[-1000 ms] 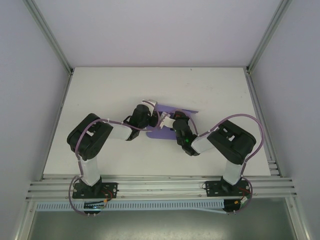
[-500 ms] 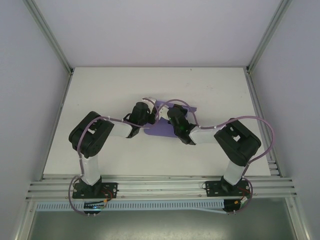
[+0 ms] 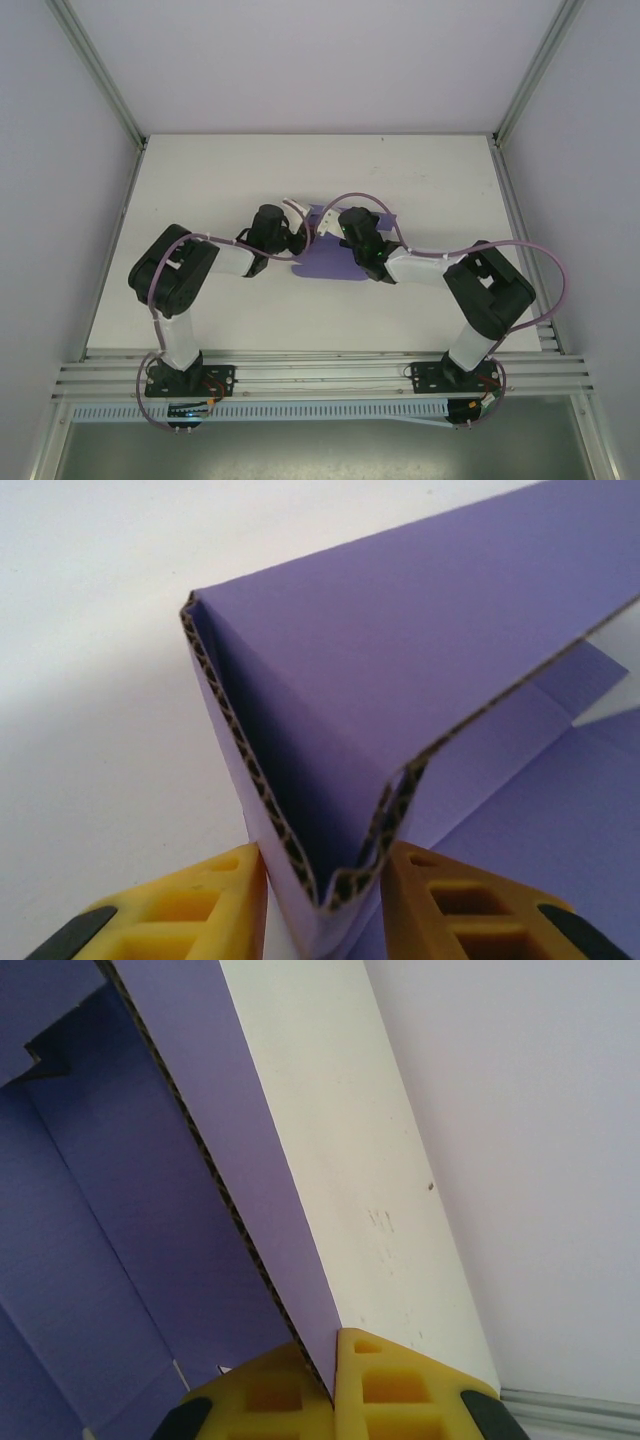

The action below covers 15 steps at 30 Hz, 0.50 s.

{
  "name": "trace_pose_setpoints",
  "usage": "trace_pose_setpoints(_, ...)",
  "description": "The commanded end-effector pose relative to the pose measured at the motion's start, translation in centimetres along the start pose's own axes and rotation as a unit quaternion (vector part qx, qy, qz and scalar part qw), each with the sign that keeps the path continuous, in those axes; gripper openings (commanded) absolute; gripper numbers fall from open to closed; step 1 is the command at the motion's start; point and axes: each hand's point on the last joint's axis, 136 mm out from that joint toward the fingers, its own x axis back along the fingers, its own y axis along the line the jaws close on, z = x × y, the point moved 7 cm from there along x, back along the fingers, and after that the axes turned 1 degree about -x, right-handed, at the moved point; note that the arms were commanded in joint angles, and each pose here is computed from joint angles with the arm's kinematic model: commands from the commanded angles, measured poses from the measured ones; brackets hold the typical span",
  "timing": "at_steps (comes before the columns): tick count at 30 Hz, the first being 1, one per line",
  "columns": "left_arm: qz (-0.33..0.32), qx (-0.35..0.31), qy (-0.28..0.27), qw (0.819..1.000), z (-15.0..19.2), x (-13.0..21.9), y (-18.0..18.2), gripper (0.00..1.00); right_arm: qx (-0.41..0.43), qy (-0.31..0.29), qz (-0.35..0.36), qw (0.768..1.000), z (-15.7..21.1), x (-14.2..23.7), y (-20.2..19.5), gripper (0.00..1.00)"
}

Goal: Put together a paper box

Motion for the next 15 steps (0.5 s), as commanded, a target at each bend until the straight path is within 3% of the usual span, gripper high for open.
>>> trace_pose_setpoints(1, 0.054, -0.036, 0.007, 0.998, -0.1, 1.0, -1.4, 0.34, 0.002, -0.004, -0.055, 0.998, 0.2, 0.1, 1.5, 0.0)
trace_pose_setpoints(5, 0.065, -0.035, 0.035, 0.997, 1.0, 1.2, -1.6, 0.42, 0.003, -0.007, -0.056, 0.998, 0.1, 0.2, 1.4, 0.0)
trace_pose_setpoints(12, 0.063, -0.027, 0.04, 0.997, 1.0, 0.0, -1.3, 0.37, 0.012, -0.012, -0.063, 0.998, -0.1, 0.4, 1.8, 0.0)
trace_pose_setpoints(15, 0.066, -0.029, 0.043, 0.996, 0.4, -0.9, -1.1, 0.44, 0.014, -0.014, -0.073, 0.997, -0.1, 0.5, 2.1, 0.0)
